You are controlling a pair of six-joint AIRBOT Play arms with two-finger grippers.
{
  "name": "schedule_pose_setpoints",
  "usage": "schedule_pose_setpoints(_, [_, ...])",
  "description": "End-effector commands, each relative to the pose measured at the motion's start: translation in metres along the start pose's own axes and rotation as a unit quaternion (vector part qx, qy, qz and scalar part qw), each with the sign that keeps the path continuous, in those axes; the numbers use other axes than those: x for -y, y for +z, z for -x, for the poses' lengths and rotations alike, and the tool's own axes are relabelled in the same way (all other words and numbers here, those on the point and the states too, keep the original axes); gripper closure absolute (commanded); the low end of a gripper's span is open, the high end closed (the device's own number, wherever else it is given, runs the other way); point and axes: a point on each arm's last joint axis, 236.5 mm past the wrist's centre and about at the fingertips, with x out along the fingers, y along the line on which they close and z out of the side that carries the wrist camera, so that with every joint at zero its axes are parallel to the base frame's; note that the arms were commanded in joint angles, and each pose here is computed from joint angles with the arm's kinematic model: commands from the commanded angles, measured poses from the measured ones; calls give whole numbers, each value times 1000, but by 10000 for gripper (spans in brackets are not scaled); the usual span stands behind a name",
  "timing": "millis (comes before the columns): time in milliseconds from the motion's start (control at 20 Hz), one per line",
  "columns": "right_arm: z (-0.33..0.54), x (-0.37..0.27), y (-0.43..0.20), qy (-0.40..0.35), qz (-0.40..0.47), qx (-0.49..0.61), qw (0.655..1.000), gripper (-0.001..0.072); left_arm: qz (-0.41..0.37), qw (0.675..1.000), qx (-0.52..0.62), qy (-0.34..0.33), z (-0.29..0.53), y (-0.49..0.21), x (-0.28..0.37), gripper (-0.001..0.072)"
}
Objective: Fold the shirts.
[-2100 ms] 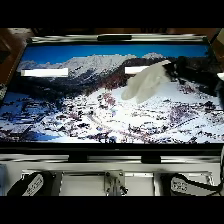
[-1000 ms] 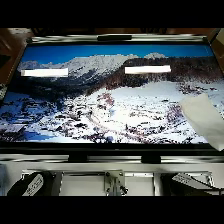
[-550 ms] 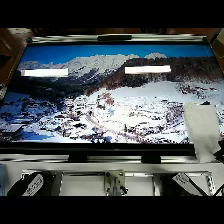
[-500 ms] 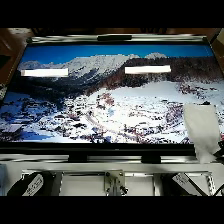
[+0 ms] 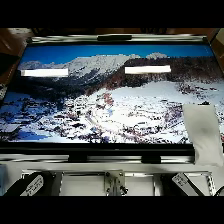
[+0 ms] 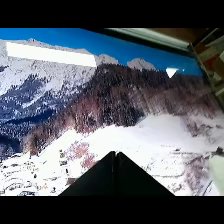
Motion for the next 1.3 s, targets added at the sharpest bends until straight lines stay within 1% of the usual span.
schedule_pose_setpoints(0, [79,-142,83,128,159,170,964,214,-88,987,-122,60,-67,-53,-27,675])
schedule_pose_setpoints(50, [82,-183,68,152,203,159,954,215,-104,969,-186,125,-85,-80,-49,675])
schedule_pose_setpoints(100, [77,-218,38,162,251,118,947,214,-123,942,-244,192,-92,-102,-70,673])
schedule_pose_setpoints(150, [65,-237,4,152,289,61,943,207,-155,905,-304,253,-91,-122,-87,671])
schedule_pose_setpoints(200, [49,-249,-32,131,316,-6,940,205,-187,869,-355,289,-87,-137,-94,657])
schedule_pose_setpoints(250, [36,-261,-65,122,332,-68,933,205,-205,844,-390,305,-84,-150,-95,534])
schedule_pose_setpoints(300, [27,-274,-94,127,340,-118,924,205,-213,829,-415,308,-83,-161,-93,279])
schedule_pose_setpoints(350, [20,-289,-118,138,343,-158,916,205,-213,823,-430,305,-83,-170,-90,78])
schedule_pose_setpoints(500, [6,-325,-164,160,345,-220,898,205,-211,821,-436,303,-84,-173,-89,83])
schedule_pose_setpoints(650, [4,-344,-186,168,372,-230,883,205,-209,821,-436,304,-84,-172,-91,82])
schedule_pose_setpoints(850, [11,-352,-196,180,380,-235,876,205,-209,820,-437,304,-85,-173,-92,83])
schedule_pose_setpoints(1250, [11,-352,-196,180,380,-235,876,205,-209,819,-439,304,-85,-174,-92,83])
